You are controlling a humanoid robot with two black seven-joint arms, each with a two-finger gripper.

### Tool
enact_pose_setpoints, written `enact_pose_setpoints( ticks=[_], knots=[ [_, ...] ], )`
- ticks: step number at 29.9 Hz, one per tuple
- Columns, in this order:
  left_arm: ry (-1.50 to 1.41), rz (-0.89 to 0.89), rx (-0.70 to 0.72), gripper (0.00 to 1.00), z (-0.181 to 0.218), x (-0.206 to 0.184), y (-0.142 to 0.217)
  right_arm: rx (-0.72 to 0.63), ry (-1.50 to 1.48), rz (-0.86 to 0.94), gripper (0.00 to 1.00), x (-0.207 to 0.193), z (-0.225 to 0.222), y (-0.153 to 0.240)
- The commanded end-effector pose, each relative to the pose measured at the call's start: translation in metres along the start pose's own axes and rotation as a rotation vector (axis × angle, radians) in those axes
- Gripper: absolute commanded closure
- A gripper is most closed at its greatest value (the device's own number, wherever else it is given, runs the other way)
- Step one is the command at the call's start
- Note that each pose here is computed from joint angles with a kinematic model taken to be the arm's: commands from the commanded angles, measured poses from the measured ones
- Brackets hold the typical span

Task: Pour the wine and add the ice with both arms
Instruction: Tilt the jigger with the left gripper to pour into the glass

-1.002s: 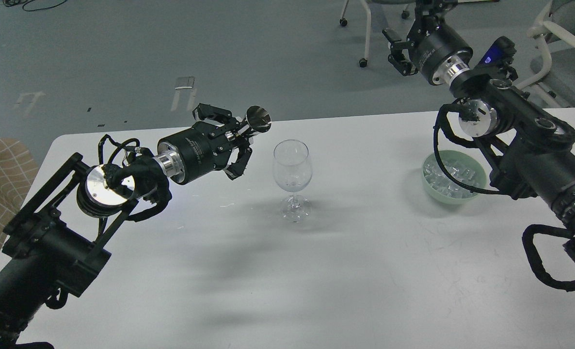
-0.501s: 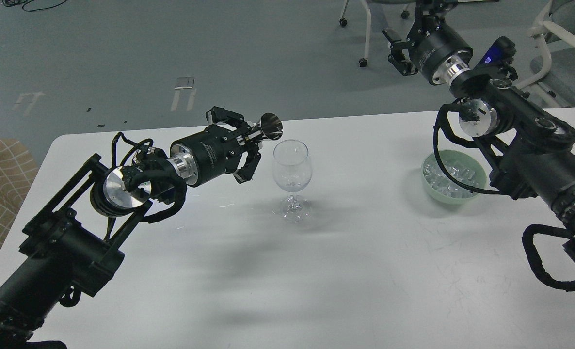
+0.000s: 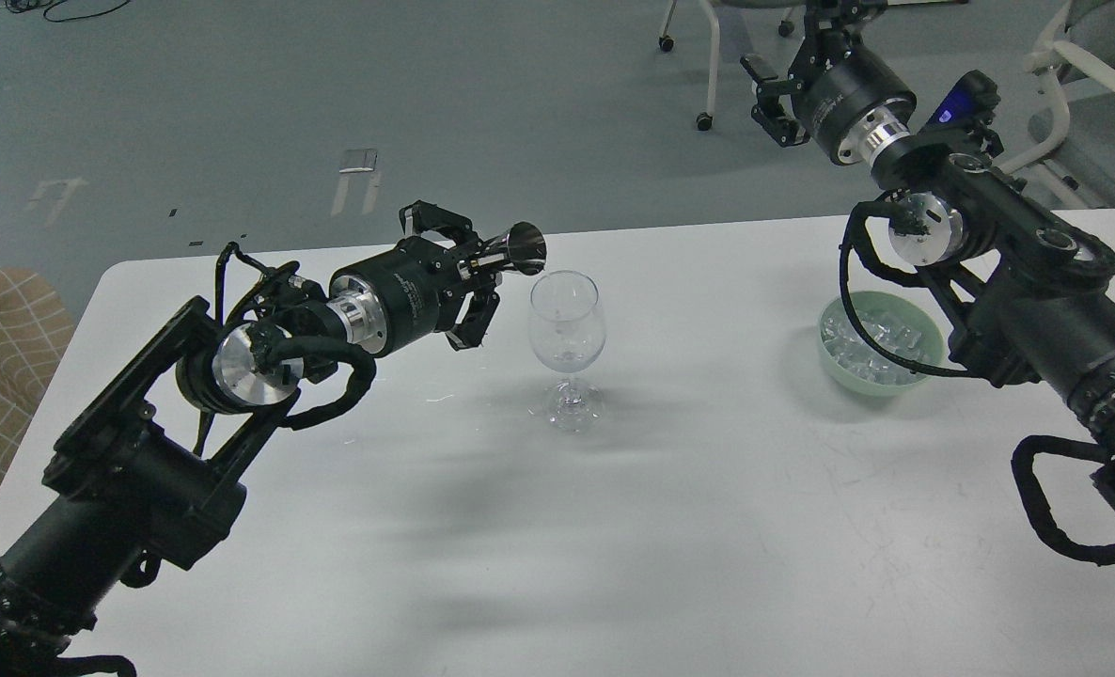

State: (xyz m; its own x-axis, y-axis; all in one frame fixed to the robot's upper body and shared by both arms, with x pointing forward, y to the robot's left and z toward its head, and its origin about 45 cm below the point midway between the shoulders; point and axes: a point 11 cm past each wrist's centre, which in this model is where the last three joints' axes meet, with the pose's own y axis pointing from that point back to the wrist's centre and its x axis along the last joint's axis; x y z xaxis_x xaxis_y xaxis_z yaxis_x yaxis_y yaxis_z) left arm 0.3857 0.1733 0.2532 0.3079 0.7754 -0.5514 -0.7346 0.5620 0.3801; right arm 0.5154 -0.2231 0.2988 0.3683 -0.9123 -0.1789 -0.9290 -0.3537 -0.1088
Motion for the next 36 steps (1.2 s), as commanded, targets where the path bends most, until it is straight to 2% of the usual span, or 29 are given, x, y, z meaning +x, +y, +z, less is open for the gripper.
enact_pose_setpoints(
  ticks=[1,25,36],
  knots=[
    [-0.044,0.023,-0.008,0.96,0.001,0.003,0.0,0.001,0.001,-0.001,0.0,0.0,0.0,0.0],
    [-0.254,0.076,-0.058,0.96,0.007,-0.004,0.0,0.002,0.0,-0.003,0.0,-0.001,0.0,-0.001],
    [-0.436,0.118,-0.101,0.96,0.012,-0.013,0.005,0.002,0.002,0.0,0.0,0.0,0.0,0.0]
  ],
)
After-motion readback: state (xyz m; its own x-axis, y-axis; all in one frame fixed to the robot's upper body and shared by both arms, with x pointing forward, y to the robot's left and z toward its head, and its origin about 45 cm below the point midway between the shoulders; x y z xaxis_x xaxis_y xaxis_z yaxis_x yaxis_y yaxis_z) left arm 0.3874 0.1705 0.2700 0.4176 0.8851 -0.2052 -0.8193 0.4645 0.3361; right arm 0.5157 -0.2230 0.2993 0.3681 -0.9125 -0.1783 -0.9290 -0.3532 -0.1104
